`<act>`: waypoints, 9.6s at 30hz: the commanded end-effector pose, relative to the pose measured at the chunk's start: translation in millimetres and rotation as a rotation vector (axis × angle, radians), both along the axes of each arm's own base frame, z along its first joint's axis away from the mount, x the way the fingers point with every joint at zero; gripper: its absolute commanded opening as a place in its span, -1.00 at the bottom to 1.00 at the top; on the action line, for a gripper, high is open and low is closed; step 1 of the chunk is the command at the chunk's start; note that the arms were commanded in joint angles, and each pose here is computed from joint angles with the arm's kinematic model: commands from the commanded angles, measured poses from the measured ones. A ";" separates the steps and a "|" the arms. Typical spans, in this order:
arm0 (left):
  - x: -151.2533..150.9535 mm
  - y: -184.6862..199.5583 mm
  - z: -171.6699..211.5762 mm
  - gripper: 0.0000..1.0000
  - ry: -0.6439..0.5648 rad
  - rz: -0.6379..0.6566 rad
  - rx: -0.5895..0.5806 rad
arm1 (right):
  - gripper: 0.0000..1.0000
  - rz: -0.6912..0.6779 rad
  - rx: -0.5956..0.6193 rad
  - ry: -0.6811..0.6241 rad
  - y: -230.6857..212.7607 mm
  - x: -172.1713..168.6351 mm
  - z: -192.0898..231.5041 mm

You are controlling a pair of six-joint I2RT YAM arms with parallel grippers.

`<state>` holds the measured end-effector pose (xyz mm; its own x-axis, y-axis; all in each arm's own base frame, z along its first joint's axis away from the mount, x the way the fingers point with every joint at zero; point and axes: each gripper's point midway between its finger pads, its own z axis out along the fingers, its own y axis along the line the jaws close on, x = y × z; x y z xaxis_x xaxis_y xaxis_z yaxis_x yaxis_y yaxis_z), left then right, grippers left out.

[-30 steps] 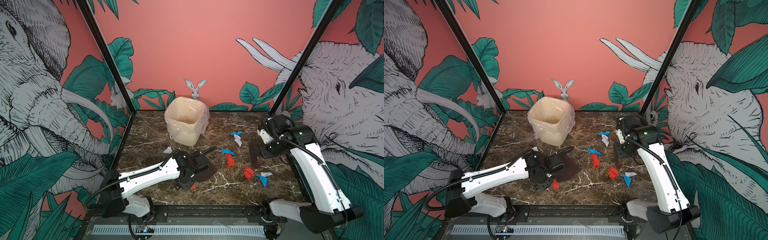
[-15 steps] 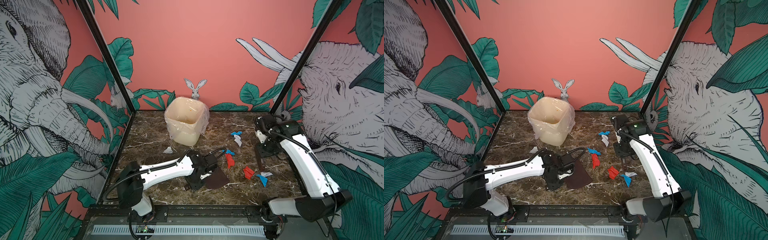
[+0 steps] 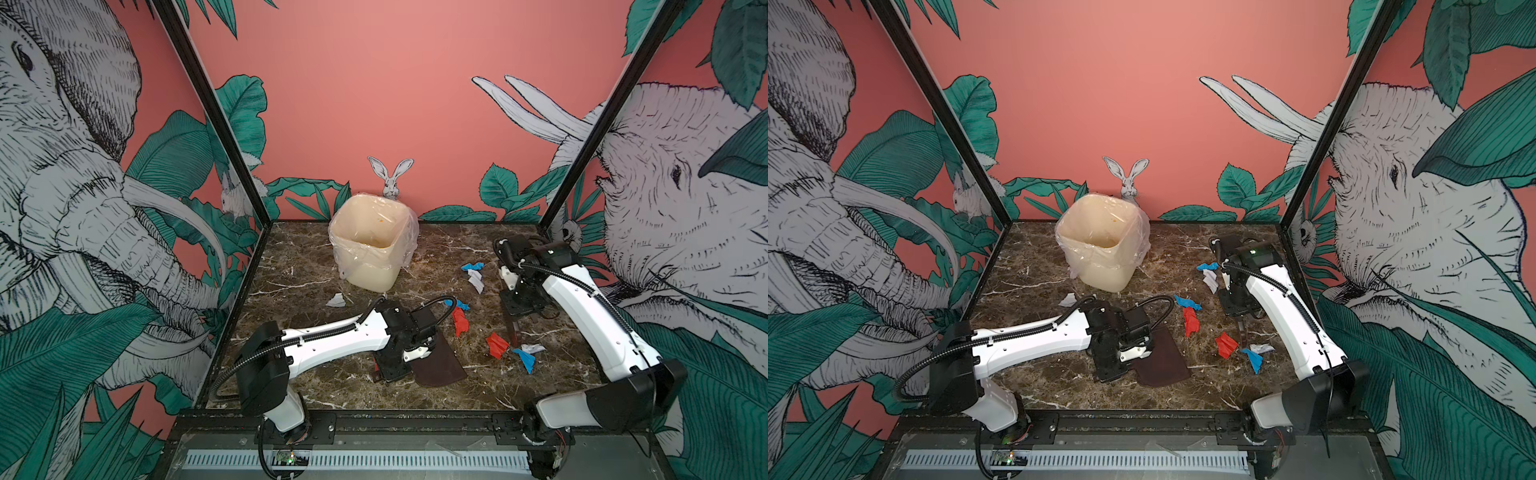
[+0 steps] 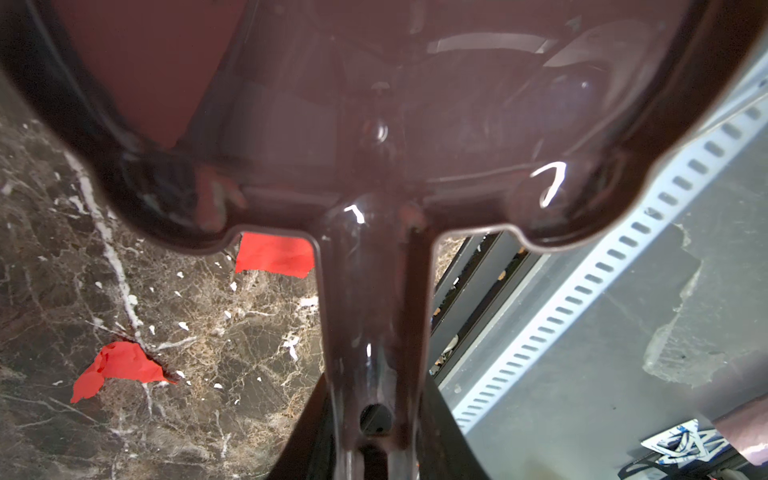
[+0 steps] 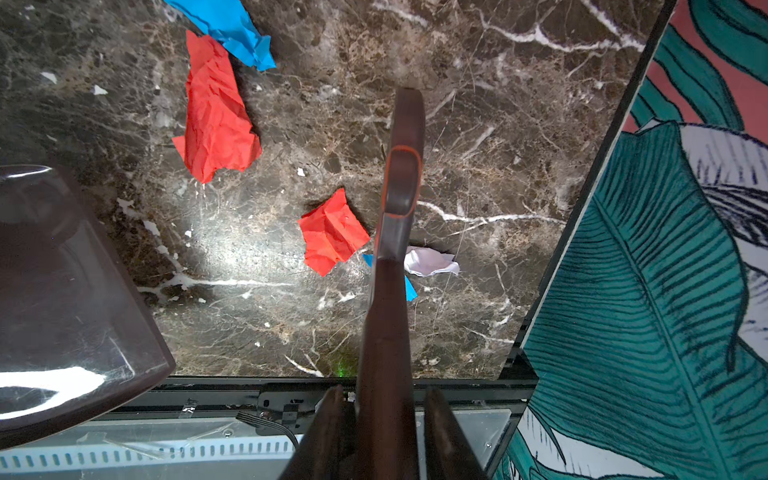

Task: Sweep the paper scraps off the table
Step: 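Lower the brush with the right gripper onto the scraps beside the dustpan, then sweep red scraps toward the dustpan with the right gripper's brush while the left holds it, then lift the maroon dustpan with the left gripper toward the cream bin, then tip the dustpan over the bin with the left gripper to dump scraps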

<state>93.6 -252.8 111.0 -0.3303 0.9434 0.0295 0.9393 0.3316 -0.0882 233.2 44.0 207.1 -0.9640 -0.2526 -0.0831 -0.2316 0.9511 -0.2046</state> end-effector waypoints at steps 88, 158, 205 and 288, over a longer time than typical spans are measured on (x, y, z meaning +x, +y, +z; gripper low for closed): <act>-1.8 21.0 -28.9 -1.00 0.008 -0.067 0.118 | -1.00 0.253 0.003 0.155 81.8 -72.5 -4.4; 58.5 35.6 124.6 -1.00 -0.264 0.365 -0.057 | -1.00 -0.004 0.656 -0.186 69.0 -16.6 55.2; 208.1 183.6 216.6 -1.00 -0.533 0.931 0.069 | -1.00 0.037 0.783 -0.161 85.0 -16.0 59.4; 257.0 76.5 351.1 -1.00 -1.462 0.209 0.365 | -1.00 0.060 0.443 -0.184 40.5 -29.6 48.8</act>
